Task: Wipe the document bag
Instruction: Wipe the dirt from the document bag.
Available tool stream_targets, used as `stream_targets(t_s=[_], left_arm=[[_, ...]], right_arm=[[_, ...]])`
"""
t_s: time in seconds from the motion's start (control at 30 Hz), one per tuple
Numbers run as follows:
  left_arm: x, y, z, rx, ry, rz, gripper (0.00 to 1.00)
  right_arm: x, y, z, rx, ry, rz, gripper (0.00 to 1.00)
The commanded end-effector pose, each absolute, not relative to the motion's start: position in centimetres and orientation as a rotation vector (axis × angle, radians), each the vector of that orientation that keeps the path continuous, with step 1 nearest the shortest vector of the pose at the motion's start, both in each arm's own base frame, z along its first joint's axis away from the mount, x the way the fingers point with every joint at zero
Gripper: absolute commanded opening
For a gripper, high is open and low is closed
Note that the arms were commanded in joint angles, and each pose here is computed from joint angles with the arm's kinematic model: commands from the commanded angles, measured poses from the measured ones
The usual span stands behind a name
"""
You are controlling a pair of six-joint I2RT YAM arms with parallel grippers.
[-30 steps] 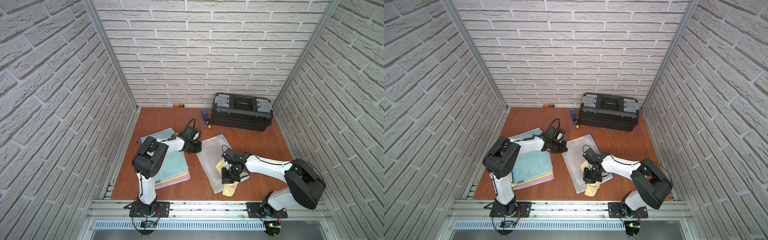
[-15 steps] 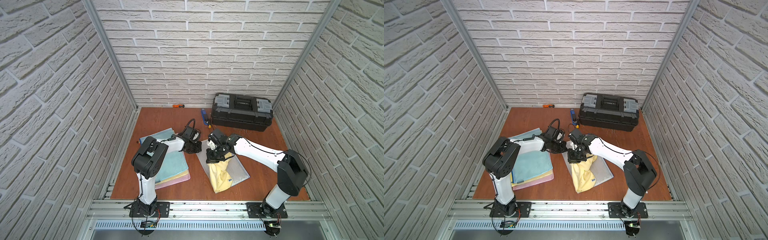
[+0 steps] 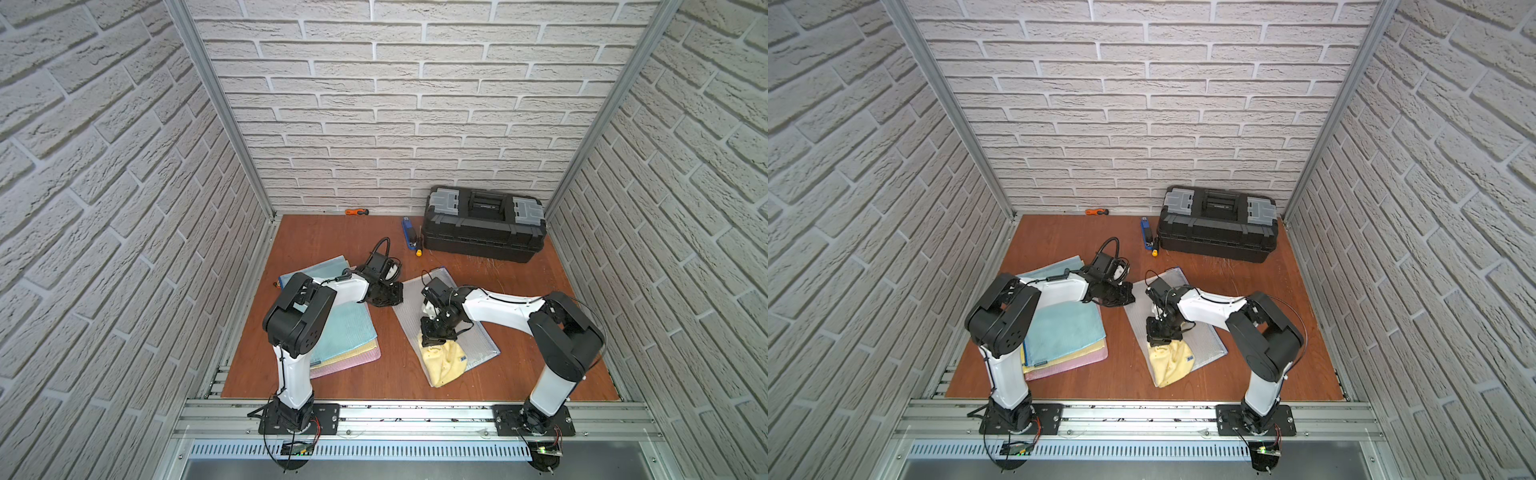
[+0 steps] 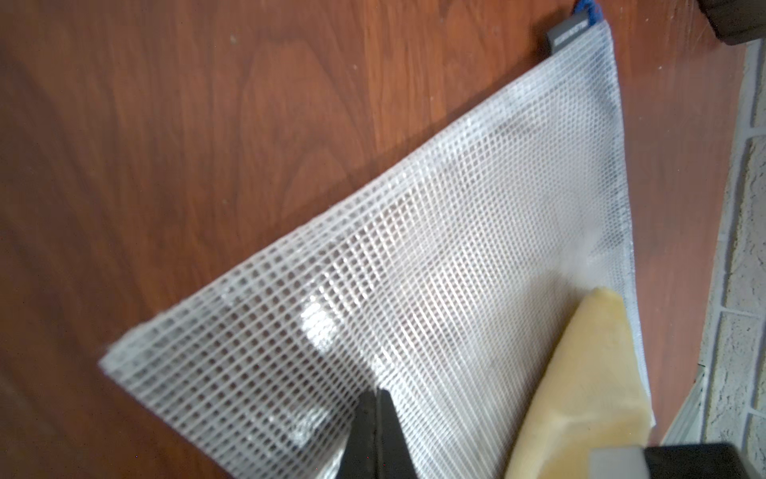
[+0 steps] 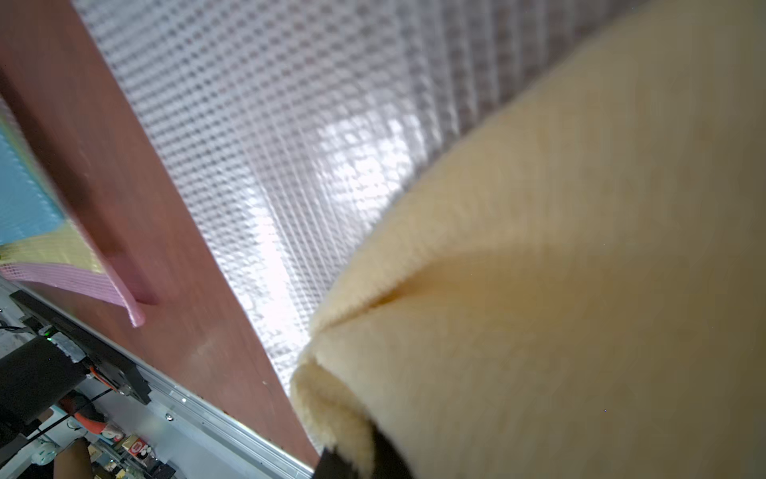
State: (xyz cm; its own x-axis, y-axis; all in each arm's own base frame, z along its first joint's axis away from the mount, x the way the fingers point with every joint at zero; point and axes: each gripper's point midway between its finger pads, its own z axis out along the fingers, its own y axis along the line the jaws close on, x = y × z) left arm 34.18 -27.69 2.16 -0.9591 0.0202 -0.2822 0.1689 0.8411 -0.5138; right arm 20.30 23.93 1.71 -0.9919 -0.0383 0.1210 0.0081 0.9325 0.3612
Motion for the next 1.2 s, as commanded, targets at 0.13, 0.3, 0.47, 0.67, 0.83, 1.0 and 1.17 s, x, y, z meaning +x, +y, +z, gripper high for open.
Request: stream_targets(t_s=[0.13, 0.3, 0.47, 0.67, 0.83, 1.0, 1.17], left_arm=[[32.7, -24.2, -1.6, 0.061, 2.883, -0.627, 0.0], [32.6, -24.3, -1.8, 0.061, 2.889, -0.643, 0.0], [32.7, -24.6, -1.8, 0.047, 2.887, -0.67, 0.0], [33.1, -24.8, -1.4, 0.03, 2.873, -0.679, 0.0], [33.4, -25.0, -1.0, 0.024, 2.867, -0.689, 0.0], [33.5, -25.0, -0.6, 0.026, 2.863, -0.684, 0.0], [33.6, -24.9, -0.3, 0.03, 2.859, -0.676, 0.0]], right_arm=[[15.1, 16.3, 1.1, -0.198, -2.94, -0.364, 0.02], [14.9, 12.8, 2.8, -0.325, -2.983, -0.359, 0.02], [17.4, 15.4, 3.7, -0.26, -2.996, -0.471, 0.02], [21.8, 24.1, 5.6, 0.065, -3.031, -0.546, 0.02], [24.6, 31.7, 6.4, 0.205, -2.97, -0.771, 0.02], [27.0, 33.4, 6.2, 0.256, -2.977, -0.8, 0.02], [27.9, 29.8, 5.1, 0.112, -2.985, -0.795, 0.02]])
